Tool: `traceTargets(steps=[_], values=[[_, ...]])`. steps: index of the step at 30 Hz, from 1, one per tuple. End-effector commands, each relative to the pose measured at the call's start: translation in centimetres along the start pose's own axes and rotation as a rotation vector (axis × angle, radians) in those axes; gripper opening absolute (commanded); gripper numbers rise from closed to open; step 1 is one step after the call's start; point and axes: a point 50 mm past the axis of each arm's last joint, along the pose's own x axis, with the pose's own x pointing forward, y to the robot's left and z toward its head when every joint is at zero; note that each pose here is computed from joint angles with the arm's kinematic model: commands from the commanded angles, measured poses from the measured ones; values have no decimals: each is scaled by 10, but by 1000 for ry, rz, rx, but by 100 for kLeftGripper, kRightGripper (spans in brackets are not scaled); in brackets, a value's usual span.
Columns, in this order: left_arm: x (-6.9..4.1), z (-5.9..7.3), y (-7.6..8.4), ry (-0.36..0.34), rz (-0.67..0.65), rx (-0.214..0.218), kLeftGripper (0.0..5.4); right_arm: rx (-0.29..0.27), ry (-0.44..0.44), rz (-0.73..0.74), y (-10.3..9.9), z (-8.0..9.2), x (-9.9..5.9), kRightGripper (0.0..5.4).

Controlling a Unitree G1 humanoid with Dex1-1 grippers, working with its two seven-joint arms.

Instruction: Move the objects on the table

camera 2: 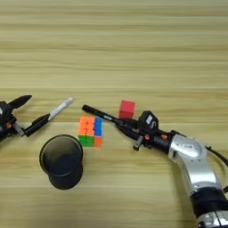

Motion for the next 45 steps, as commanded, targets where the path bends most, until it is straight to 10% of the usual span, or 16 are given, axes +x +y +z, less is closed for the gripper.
traceTargets(steps=[1,45], values=[[0,2,2,-3,-3,14,540,-12,37,-2,0,-7,-1,78],[-1,4,2,-5,-13,16,540,-10,131,282,25,-19,-26,78]])
